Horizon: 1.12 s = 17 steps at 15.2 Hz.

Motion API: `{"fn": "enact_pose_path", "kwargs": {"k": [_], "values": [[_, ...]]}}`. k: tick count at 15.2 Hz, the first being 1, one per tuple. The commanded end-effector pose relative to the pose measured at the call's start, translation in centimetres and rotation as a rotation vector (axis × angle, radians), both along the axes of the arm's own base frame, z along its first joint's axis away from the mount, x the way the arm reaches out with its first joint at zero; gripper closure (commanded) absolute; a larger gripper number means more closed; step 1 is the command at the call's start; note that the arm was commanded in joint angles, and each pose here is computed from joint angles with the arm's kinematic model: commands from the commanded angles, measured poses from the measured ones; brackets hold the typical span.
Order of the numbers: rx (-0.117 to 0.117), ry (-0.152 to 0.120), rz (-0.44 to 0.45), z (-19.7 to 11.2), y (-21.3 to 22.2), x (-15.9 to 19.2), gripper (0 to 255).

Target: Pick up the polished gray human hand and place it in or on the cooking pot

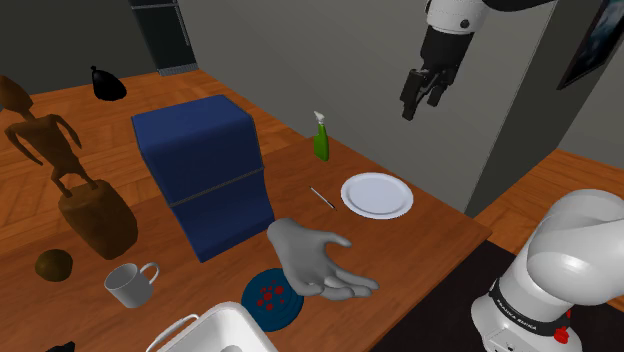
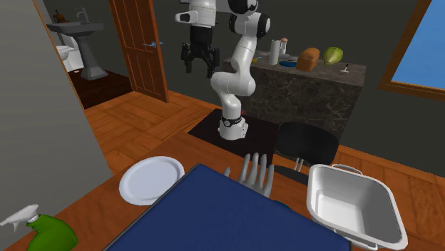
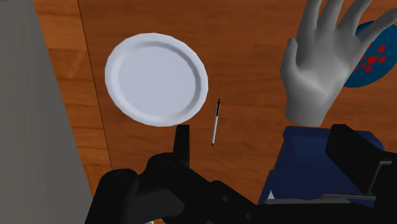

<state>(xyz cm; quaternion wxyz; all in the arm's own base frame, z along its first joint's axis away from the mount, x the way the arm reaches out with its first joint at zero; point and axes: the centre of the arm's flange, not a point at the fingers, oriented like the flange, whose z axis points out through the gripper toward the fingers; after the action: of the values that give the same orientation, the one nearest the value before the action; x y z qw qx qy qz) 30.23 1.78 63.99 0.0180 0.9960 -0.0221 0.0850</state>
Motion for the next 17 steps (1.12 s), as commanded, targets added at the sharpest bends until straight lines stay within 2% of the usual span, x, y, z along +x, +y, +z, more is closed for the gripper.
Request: {"fn": "enact_pose_path", "kwargs": {"k": [1, 17], "values": [[0.000, 0.000, 0.000, 0.0, 0.0, 0.0, 0], [0.036, 0.170, 0.046, -18.3, 7.5, 8.6, 0]]}}
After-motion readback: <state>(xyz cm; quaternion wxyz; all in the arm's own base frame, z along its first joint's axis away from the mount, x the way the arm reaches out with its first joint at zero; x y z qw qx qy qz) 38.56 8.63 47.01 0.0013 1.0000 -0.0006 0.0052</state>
